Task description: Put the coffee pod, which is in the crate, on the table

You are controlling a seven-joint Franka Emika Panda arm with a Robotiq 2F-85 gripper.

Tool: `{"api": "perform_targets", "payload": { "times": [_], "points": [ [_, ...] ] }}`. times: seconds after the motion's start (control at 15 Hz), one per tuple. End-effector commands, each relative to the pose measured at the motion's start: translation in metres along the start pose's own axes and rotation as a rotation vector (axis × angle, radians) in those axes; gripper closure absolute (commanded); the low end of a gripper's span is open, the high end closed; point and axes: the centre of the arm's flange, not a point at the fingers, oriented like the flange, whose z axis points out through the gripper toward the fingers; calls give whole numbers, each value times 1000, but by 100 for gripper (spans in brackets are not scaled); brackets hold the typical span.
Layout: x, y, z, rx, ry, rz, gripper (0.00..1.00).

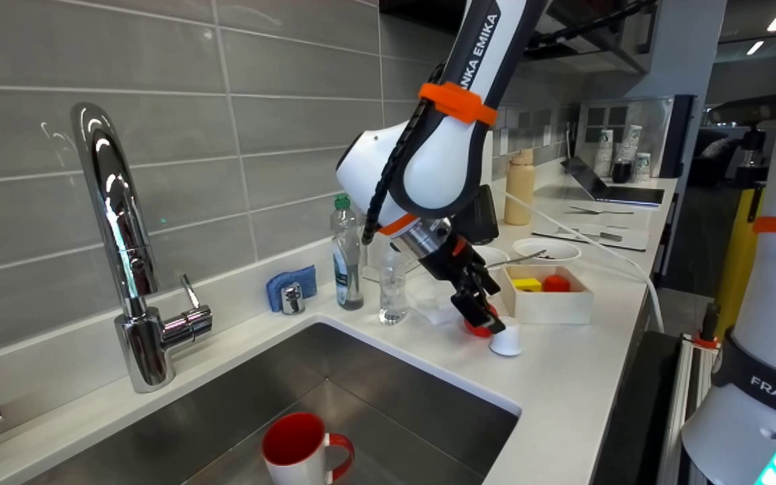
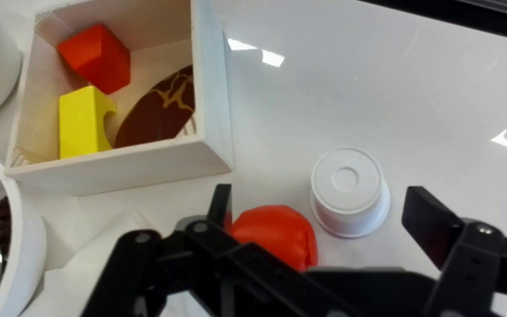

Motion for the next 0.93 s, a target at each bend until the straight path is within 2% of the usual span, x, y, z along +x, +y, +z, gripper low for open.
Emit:
{"api": "perform_targets", "payload": {
  "times": [0.0, 0.47, 0.87],
  "points": [
    [-49, 28, -24, 62, 43, 61, 0],
    [-98, 75, -56, 333, 210, 336, 0],
    [-113, 87, -77, 363, 306, 443, 0]
  ]
}}
